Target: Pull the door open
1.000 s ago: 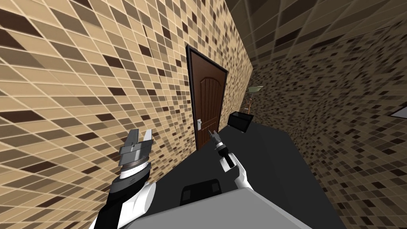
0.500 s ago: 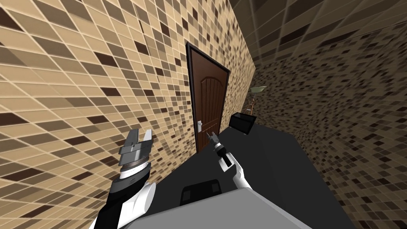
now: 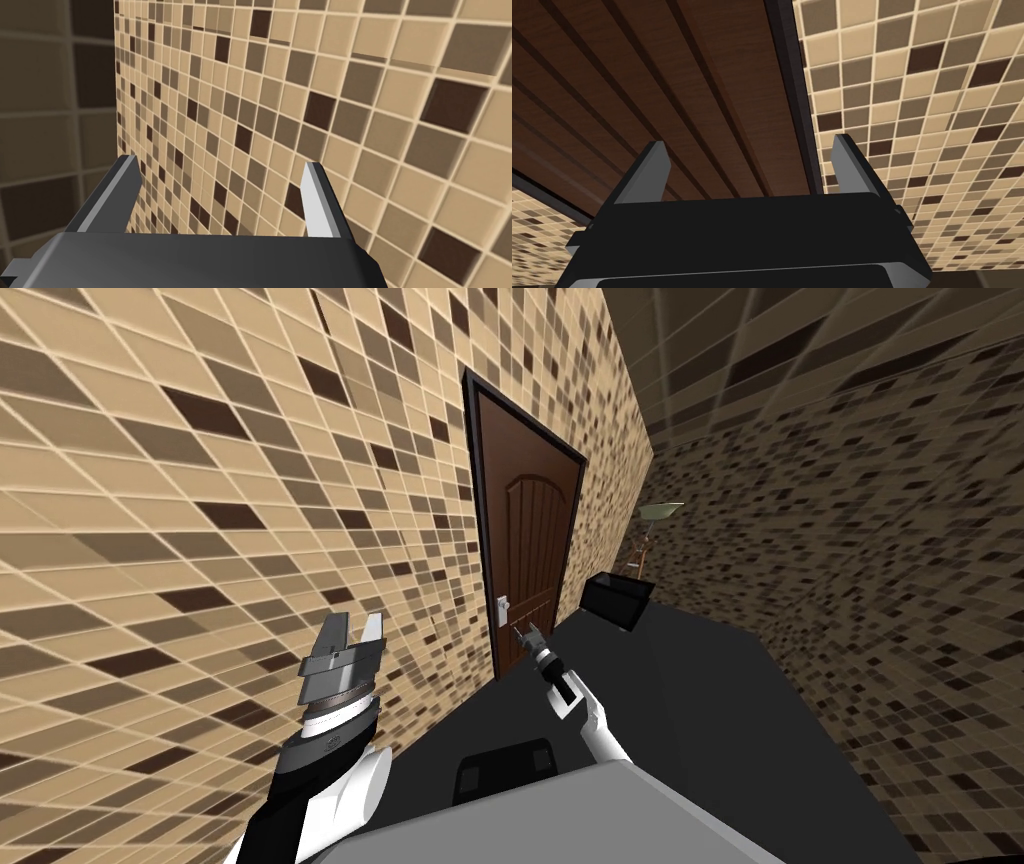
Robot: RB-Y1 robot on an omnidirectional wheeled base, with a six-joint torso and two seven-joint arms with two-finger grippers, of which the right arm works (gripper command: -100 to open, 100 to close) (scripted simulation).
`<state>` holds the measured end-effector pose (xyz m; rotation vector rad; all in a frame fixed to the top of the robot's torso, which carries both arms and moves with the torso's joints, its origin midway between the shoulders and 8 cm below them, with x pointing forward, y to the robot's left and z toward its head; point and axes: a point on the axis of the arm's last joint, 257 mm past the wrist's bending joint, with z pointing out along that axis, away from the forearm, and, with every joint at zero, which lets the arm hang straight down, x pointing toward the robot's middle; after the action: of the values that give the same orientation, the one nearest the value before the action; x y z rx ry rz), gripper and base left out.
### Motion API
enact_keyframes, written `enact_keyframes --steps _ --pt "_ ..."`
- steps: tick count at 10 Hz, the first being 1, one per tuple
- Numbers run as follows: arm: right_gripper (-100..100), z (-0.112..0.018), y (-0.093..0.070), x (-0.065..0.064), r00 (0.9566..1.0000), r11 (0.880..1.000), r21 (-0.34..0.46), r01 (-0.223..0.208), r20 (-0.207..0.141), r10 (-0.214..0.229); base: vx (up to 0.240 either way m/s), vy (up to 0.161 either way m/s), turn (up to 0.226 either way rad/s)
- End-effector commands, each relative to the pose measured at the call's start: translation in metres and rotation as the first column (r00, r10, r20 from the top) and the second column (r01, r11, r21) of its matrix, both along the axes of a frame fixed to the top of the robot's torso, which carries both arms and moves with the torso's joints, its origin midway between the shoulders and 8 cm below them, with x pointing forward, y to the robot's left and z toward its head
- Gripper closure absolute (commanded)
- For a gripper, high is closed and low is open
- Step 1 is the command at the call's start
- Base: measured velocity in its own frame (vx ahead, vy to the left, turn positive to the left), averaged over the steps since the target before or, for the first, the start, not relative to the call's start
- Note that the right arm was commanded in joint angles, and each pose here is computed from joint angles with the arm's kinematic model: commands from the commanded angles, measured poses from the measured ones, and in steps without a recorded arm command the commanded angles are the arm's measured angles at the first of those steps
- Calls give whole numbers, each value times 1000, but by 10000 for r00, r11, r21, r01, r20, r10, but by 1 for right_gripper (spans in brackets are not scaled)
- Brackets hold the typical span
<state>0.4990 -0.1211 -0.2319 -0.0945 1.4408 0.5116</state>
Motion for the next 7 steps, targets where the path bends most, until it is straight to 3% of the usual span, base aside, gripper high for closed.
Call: enact_keyframes --steps 1,3,7 --pt "-100 -9 4 1 10000 9993 -372 -75 -55 73 113 -43 24" --pt "-100 -22 11 3 9997 9954 -933 -209 -140 196 123 -47 40" --pt "-100 -49 23 5 9983 9760 -2109 -536 -320 479 157 -41 34"
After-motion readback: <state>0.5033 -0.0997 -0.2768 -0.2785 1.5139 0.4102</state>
